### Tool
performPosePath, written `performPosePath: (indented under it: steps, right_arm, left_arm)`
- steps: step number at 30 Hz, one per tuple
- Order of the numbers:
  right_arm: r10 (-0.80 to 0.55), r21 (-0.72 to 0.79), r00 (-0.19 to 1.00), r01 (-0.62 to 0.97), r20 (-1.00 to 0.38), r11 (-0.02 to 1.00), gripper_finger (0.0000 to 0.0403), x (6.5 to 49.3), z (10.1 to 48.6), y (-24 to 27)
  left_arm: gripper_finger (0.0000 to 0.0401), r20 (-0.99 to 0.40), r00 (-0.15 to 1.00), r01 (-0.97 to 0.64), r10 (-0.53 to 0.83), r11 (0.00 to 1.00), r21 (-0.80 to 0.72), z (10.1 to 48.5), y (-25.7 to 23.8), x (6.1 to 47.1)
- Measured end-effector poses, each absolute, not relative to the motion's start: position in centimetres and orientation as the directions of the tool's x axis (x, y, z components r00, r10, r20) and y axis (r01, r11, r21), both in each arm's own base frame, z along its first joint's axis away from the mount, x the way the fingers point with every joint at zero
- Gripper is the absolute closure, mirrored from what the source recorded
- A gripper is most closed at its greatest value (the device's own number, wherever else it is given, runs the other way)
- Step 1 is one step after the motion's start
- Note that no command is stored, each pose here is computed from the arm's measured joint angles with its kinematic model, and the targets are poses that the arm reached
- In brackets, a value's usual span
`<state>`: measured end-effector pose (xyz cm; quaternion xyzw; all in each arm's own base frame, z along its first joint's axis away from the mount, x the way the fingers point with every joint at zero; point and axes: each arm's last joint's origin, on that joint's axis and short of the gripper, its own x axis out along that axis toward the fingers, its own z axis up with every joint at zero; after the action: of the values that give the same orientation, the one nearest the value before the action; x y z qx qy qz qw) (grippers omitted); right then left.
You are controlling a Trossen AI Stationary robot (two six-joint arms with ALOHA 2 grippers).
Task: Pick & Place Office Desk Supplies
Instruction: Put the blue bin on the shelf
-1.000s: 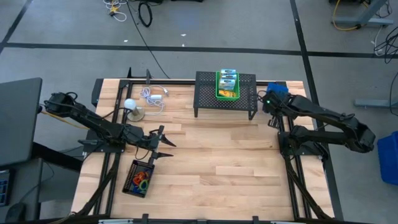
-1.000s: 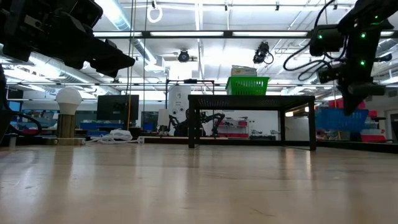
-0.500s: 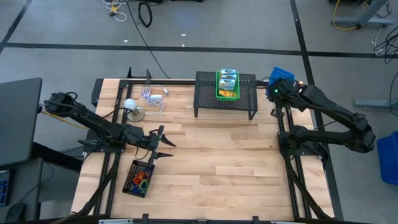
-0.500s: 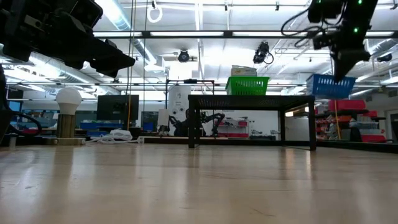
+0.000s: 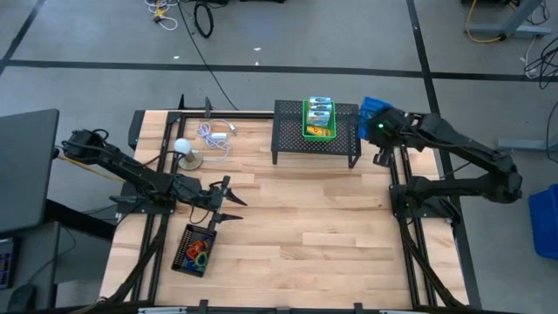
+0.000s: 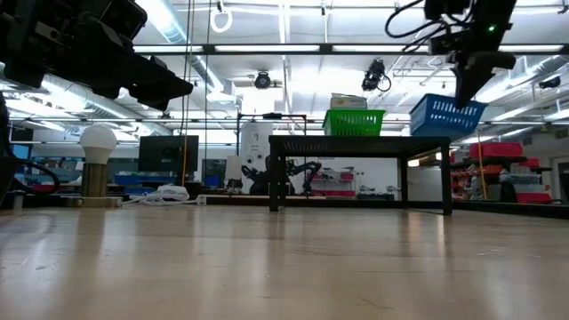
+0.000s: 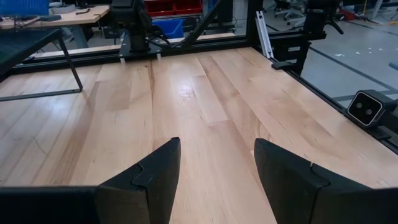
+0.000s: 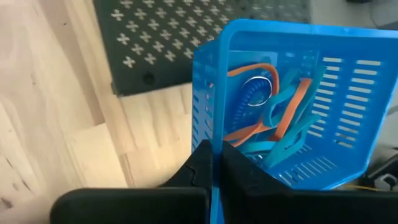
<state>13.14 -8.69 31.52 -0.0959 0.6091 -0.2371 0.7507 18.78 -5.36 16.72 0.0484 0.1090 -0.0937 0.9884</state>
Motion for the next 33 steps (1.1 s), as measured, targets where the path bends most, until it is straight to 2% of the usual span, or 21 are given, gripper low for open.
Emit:
performPosePath:
  steps: [13, 21, 33]
  right_arm:
    - [-0.446, -0.429, 0.114, 0.147, -0.888, 0.891, 0.0394, 15.4, 30.2, -9.7]
    - [-0.447, -0.429, 0.203, 0.130, -0.871, 0.894, 0.0394, 16.6, 31.5, -9.6]
    - [-0.408, -0.405, 0.104, 0.050, -0.907, 0.913, 0.0394, 20.3, 30.2, -10.6]
  left_arm:
    - [0.0188, -0.225, 0.959, 0.196, -0.174, 0.978, 0.076, 16.7, -5.4, 18.8]
    - [0.0188, -0.225, 0.960, 0.189, -0.167, 0.979, 0.078, 16.7, -5.3, 18.8]
    - [0.0188, -0.224, 0.961, 0.184, -0.163, 0.980, 0.076, 16.7, -5.3, 18.8]
